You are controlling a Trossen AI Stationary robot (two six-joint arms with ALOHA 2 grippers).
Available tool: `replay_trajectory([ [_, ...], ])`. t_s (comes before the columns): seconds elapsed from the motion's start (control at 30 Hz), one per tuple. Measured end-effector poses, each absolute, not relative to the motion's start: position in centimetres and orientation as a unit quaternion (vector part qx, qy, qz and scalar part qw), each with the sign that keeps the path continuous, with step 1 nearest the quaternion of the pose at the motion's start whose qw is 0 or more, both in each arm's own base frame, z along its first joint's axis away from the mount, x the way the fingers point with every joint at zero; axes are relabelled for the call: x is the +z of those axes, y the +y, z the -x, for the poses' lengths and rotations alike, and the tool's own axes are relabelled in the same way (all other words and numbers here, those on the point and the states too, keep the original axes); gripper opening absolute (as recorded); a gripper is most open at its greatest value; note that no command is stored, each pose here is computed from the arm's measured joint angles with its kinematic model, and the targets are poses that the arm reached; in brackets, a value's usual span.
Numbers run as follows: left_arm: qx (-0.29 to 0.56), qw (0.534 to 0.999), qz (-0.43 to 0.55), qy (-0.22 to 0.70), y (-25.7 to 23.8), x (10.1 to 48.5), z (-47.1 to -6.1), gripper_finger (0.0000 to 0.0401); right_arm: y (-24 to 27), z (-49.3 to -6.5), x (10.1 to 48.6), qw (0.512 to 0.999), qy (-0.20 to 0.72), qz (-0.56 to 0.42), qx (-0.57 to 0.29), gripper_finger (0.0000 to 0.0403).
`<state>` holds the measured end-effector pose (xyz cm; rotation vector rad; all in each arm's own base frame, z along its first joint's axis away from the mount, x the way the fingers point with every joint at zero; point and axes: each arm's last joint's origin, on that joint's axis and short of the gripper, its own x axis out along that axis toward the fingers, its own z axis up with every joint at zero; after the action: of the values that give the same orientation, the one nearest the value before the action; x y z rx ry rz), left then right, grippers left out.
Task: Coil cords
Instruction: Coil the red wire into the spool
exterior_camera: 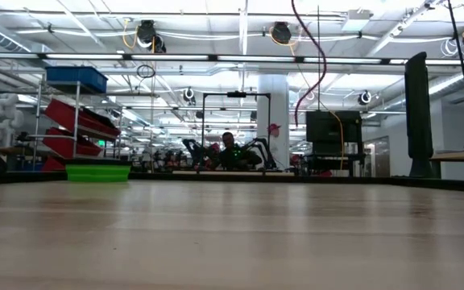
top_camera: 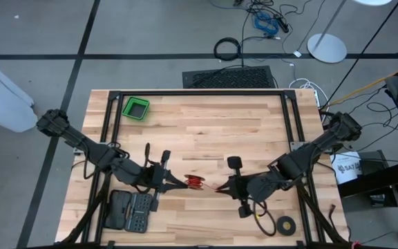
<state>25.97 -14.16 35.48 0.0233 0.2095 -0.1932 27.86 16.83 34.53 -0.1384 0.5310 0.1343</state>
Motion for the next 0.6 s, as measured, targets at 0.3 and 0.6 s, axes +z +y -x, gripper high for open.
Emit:
replay_trajectory([
  [0.3, -0.068, 0.987, 0.039, 0.143, -13.6, 34.8, -26.0, 0.0001, 16.6, -27.1, 36.2, 0.97, 0.213, 0.103, 0.05, 0.0],
  [0.6, -0.111, 0.978, 0.061, 0.164, -14.3, 34.0, -26.6, 0.0001, 16.1, -28.2, 36.9, 0.974, 0.162, 0.153, 0.035, 0.0],
])
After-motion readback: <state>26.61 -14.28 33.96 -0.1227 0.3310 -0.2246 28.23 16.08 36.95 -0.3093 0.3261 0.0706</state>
